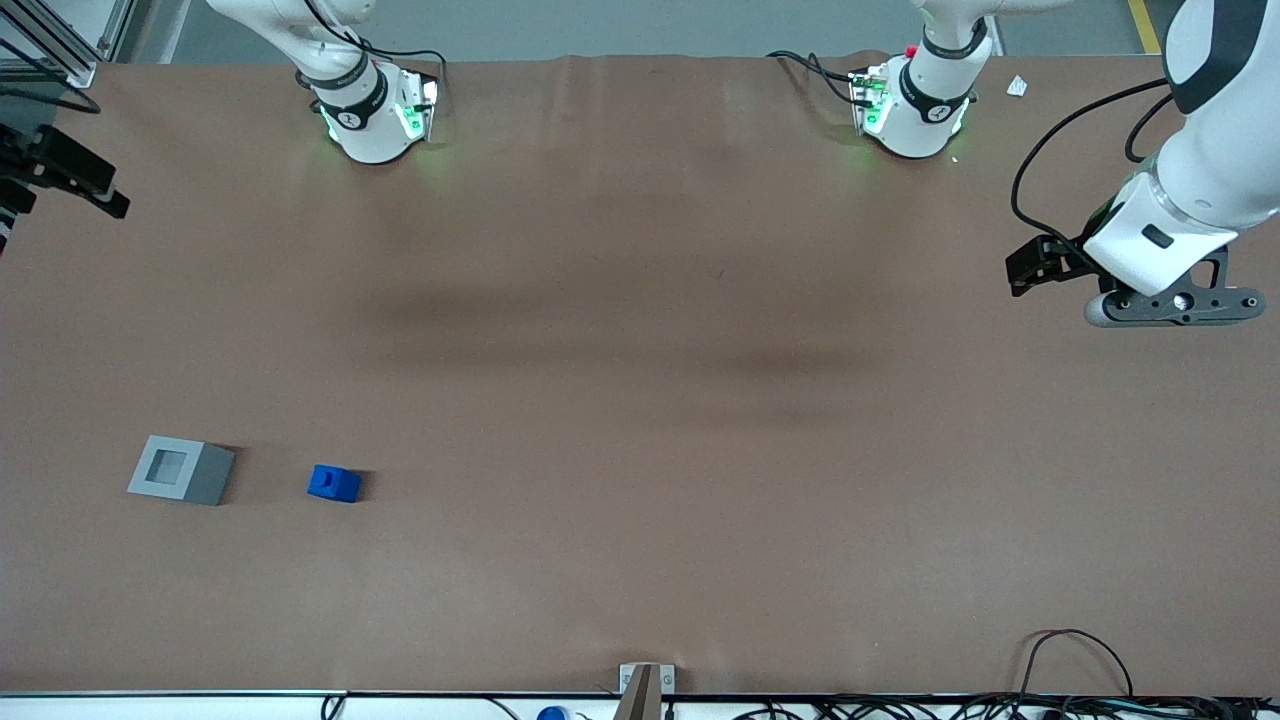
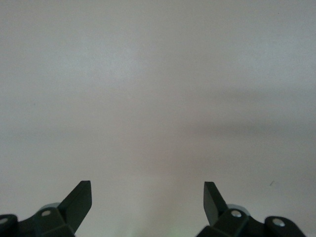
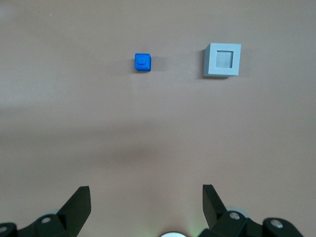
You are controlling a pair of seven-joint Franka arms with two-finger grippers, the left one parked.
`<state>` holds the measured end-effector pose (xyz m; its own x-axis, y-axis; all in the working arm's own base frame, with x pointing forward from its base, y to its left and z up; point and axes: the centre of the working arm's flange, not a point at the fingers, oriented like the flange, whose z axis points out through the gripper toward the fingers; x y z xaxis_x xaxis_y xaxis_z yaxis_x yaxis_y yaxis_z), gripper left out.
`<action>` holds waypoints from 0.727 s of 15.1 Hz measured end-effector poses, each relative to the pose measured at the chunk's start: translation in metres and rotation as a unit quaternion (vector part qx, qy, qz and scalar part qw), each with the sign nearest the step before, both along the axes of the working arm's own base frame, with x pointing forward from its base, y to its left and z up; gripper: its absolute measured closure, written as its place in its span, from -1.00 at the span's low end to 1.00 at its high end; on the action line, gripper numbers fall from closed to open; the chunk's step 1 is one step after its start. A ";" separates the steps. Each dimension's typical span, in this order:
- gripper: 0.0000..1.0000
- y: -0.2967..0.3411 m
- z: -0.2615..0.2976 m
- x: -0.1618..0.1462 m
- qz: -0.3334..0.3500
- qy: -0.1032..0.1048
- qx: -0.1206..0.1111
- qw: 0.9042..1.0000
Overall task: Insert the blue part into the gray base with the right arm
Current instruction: 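Move the right gripper out from its rest pose toward the blue block, then lower the open right gripper over the blue block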
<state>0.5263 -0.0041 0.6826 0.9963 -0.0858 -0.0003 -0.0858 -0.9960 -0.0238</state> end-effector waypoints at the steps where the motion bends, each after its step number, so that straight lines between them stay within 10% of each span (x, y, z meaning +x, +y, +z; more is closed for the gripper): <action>1: -1.00 0.000 -0.013 0.008 0.000 -0.004 0.000 1.000; 11: -1.00 -0.002 -0.173 0.095 -0.005 0.016 0.009 1.000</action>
